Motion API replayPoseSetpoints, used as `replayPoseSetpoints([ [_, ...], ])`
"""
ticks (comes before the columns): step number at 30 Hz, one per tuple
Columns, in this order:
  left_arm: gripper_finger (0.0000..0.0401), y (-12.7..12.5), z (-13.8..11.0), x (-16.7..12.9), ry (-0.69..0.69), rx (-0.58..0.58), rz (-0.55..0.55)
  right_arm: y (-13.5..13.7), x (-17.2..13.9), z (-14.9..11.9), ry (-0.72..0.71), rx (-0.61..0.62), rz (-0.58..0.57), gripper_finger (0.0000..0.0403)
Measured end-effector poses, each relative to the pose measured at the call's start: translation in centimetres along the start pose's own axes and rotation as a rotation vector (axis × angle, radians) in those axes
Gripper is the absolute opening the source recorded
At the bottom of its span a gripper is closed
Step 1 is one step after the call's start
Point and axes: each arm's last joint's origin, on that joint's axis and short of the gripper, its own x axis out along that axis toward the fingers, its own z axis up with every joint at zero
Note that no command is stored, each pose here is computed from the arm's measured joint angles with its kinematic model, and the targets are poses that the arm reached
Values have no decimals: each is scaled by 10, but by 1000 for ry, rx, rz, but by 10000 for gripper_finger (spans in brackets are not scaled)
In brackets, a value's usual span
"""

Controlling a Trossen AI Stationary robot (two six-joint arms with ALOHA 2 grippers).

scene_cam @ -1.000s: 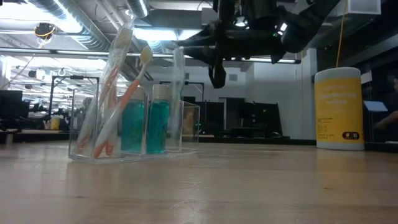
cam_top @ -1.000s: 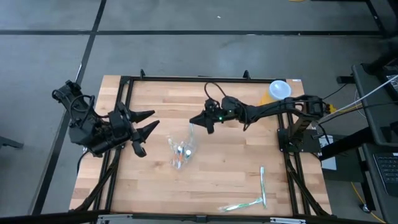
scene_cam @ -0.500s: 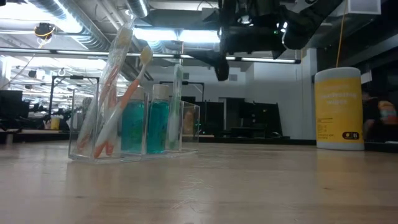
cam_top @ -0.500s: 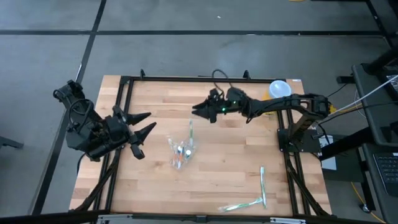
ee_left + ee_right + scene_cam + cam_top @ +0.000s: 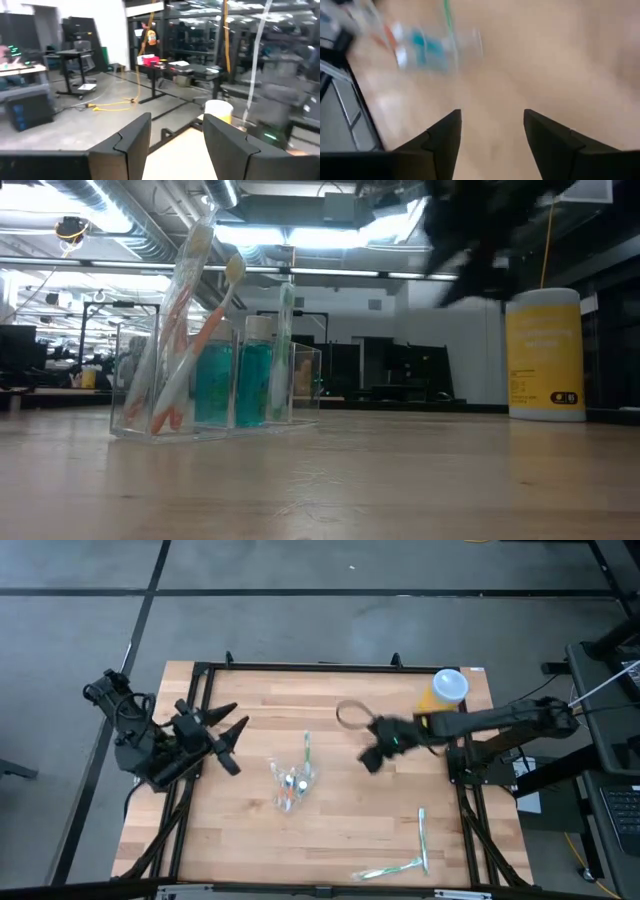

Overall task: Pick & Place toothbrushing station
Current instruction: Put the top green toothbrush into the transparent organizer

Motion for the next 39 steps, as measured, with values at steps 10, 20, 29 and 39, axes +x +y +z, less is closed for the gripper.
replayPoseSetpoints([
  [10, 177, 13, -18, 16, 8, -37, 22, 19, -27, -125, 205, 414, -327, 193],
  [20, 172, 10, -34, 23, 98, -100, -109, 22, 11, -187, 267, 479, -551, 180],
  [29, 160, 8, -35, 23, 129, -144, -167, 30, 29, -198, 237, 457, -550, 168],
  [39, 155, 7, -35, 23, 147, -145, -198, 28, 3, -208, 267, 353, -711, 151],
])
